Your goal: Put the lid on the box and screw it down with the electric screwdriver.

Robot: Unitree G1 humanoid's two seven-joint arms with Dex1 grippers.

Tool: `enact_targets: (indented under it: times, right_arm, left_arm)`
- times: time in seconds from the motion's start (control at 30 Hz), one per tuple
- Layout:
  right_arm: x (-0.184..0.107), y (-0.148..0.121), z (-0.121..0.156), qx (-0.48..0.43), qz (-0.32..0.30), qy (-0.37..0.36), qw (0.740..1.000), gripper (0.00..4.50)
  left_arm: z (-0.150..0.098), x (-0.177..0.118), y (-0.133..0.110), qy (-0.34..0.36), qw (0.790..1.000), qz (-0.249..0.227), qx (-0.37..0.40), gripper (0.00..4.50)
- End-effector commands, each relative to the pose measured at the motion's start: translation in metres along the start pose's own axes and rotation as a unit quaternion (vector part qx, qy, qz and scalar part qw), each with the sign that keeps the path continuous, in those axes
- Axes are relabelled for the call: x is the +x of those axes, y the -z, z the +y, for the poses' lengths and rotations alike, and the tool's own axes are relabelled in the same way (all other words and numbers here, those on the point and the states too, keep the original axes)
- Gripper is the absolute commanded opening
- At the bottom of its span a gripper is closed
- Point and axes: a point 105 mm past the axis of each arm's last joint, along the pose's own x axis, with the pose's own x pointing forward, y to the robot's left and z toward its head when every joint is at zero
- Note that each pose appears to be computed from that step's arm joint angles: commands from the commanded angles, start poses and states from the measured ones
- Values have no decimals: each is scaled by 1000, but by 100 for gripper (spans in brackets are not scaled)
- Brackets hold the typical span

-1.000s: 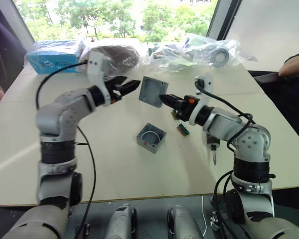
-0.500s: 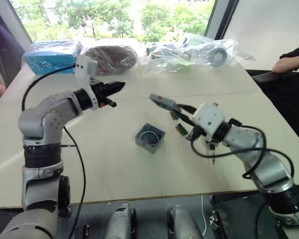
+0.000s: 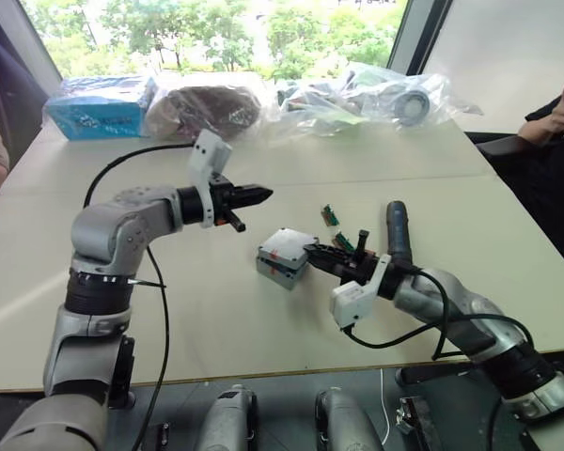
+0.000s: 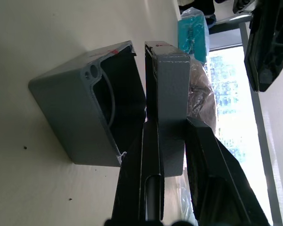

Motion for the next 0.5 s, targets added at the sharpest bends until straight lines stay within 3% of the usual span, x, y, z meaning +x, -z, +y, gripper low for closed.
enact_targets:
  times: [0.03, 0.5]
  right_arm:
    - [3, 0, -13, -31, -3, 30, 999, 11]
    - [6, 2, 2, -51, 4, 16, 999, 11]
  left_arm:
    - [-6, -1, -2, 7, 1000, 1, 27, 2]
    - [-10, 1, 7, 12, 1000, 12, 11, 2]
